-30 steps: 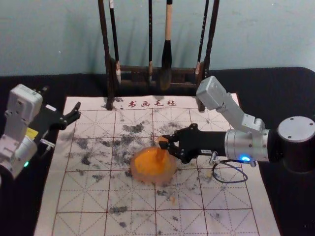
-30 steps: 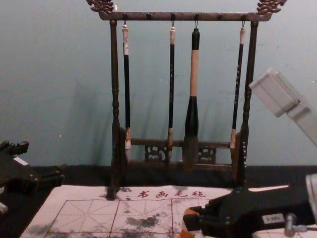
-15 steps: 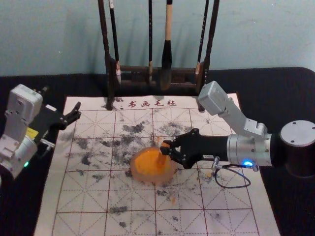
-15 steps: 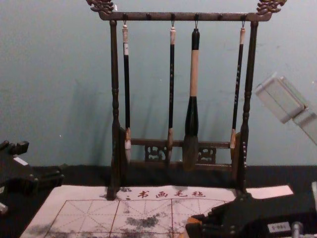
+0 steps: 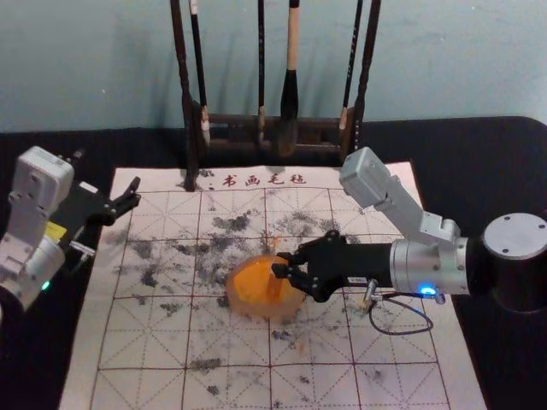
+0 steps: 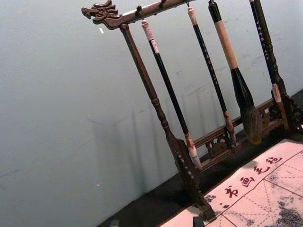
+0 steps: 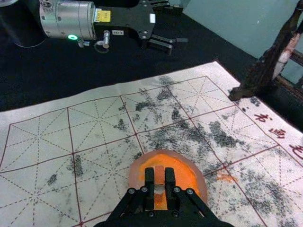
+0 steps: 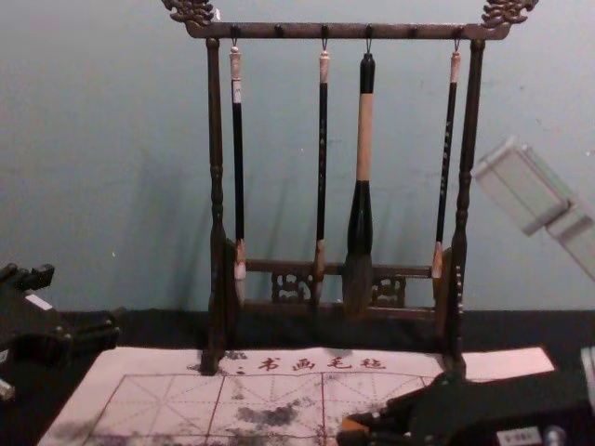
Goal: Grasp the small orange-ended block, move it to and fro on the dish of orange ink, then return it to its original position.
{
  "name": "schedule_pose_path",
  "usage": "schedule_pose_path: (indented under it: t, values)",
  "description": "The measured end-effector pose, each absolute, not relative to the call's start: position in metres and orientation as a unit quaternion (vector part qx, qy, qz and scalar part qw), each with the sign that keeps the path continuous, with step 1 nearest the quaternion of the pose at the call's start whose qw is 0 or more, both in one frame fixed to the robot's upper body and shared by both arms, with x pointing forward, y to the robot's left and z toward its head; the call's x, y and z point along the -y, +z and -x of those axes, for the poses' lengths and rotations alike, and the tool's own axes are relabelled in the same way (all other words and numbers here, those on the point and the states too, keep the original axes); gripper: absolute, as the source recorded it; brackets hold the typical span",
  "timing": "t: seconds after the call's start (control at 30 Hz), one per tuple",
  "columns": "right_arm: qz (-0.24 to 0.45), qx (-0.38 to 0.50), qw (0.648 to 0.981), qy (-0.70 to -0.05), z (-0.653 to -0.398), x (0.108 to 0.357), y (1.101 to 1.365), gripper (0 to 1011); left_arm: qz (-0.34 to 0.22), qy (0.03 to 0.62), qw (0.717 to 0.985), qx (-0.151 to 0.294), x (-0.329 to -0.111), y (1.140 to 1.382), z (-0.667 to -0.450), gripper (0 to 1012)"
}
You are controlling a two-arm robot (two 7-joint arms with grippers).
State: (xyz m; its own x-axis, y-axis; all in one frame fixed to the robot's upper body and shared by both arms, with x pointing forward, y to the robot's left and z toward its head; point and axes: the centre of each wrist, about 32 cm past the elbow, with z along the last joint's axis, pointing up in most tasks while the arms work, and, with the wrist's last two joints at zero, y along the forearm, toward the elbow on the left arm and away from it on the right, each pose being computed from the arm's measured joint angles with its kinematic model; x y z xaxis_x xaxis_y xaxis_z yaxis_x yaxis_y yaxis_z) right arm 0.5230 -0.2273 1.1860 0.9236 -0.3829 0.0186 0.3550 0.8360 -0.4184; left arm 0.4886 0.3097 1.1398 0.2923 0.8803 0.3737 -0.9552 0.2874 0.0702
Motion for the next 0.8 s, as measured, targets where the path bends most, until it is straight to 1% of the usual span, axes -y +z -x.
schedule_pose_path:
  t: [0.8]
  values:
    - [0.201,-0.044,0.961,-0.184,-0.534,0.202,1.184,130,-0.141,0.58,0.791,0.132,-0.31,1.14,-0.489,1001]
